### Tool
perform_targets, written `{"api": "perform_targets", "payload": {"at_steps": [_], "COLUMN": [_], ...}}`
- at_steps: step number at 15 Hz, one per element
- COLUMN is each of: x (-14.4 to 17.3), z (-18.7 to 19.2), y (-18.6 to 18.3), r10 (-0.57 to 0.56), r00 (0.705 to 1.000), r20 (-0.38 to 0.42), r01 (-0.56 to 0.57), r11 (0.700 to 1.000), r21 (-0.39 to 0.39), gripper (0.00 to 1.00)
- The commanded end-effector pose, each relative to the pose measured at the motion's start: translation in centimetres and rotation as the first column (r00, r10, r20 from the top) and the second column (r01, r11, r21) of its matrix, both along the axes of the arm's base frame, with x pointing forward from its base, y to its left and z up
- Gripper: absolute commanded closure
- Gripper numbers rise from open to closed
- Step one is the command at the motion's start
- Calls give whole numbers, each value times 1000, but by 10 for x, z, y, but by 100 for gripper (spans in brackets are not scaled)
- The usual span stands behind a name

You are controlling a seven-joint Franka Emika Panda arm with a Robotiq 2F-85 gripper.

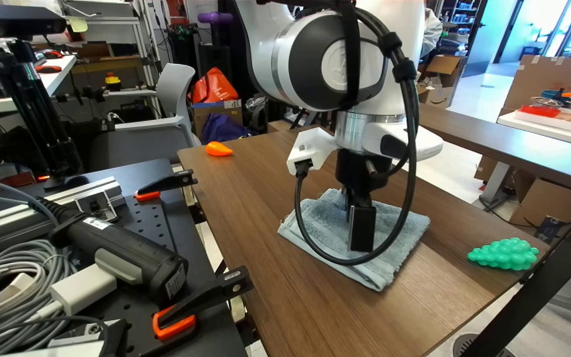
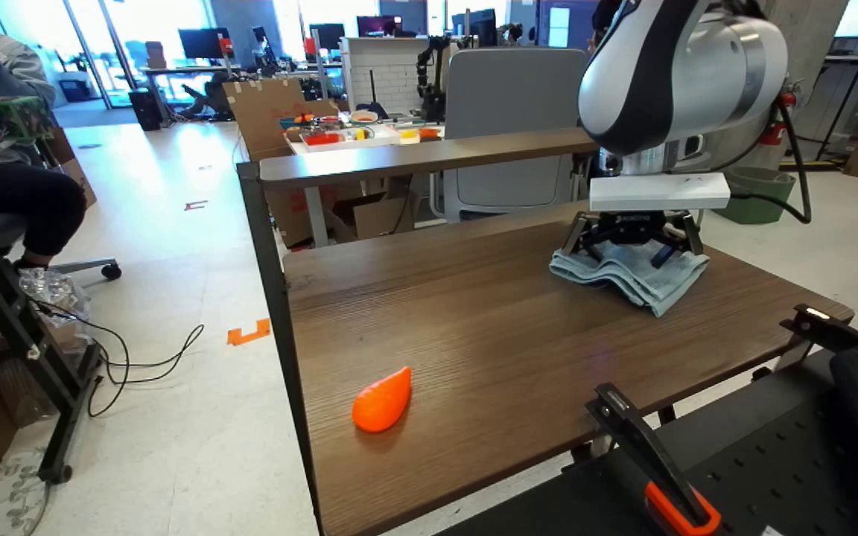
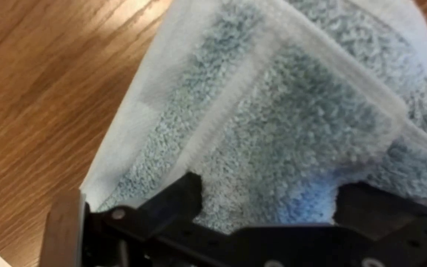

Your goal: Use the cloth to wipe

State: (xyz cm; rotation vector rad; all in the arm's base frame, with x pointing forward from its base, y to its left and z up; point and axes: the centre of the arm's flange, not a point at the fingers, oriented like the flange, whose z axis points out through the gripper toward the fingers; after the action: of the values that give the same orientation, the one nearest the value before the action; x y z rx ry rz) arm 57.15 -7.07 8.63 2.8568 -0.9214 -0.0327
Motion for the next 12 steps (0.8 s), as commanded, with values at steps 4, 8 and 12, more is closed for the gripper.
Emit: {"api": "perform_targets", "payload": {"at_steps": [4,8,12], "x": [4,4,27], "z": [0,0,-4], "y": [-3,-3,23], "r10": [-5,-5,7], "r00": [1000,1000,993], "r20": [7,7,118], "r01": [5,5,-7], "r11": [1000,1000,1000], "r21": [-2,-2,-3], "gripper": [0,0,0]}}
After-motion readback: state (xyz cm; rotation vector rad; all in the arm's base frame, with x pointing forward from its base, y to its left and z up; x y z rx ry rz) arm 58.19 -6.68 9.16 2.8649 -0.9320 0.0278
